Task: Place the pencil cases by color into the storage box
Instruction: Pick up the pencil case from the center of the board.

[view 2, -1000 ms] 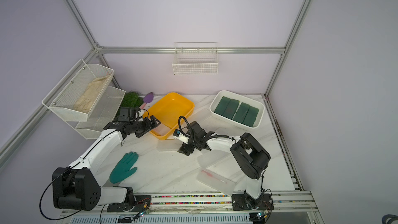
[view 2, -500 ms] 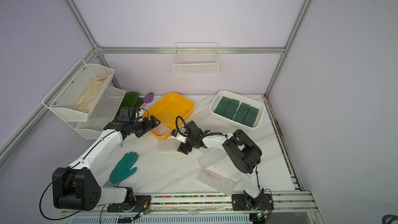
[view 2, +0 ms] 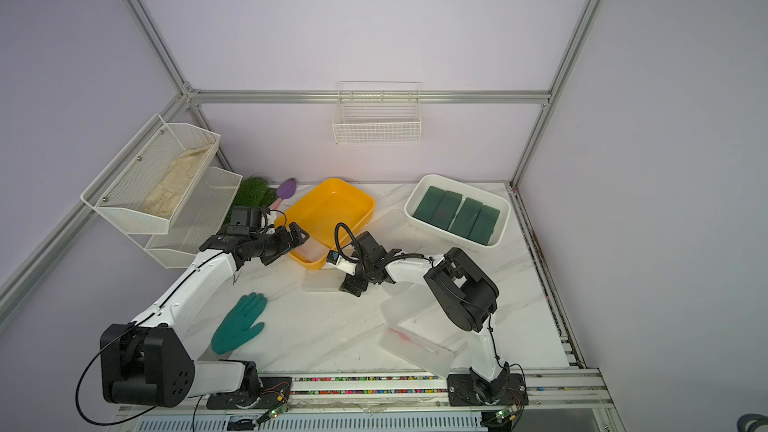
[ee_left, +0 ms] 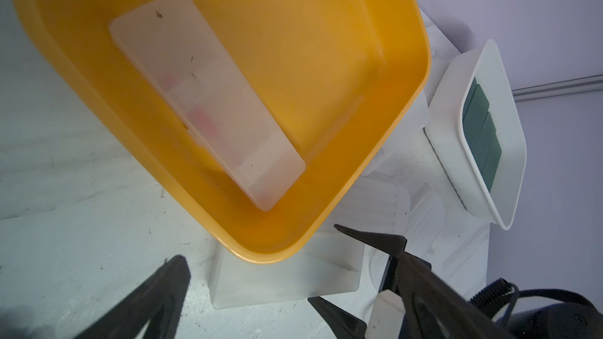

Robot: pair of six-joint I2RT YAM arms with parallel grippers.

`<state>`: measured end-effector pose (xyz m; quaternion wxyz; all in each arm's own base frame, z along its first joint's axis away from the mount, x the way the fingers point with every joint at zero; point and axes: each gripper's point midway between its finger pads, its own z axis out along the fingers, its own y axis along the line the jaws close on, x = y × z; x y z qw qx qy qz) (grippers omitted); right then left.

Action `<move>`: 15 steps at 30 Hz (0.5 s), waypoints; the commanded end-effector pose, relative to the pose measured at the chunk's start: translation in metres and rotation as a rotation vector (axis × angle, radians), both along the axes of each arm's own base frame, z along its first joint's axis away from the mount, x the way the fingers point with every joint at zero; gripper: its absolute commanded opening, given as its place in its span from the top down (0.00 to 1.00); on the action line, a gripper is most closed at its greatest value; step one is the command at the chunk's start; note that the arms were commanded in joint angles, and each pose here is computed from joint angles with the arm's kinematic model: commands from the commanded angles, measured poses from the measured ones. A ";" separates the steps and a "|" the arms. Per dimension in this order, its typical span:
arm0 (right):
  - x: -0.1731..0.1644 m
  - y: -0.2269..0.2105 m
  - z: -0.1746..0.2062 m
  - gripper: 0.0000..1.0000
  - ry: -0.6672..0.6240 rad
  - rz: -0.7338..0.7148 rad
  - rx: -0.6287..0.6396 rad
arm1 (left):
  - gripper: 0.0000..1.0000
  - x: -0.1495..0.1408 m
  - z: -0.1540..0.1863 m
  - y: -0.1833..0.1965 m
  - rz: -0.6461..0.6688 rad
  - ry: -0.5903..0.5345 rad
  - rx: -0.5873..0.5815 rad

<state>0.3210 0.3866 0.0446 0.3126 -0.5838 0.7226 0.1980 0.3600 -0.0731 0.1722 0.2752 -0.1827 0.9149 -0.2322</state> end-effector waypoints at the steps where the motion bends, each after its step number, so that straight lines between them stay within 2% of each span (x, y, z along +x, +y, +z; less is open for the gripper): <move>1: -0.011 -0.003 -0.020 0.16 0.027 0.030 -0.067 | 0.00 -0.004 0.007 0.001 -0.016 -0.040 0.021; 15: -0.050 0.021 0.000 0.18 0.060 0.070 -0.025 | 0.00 -0.005 0.009 0.001 -0.017 -0.047 0.019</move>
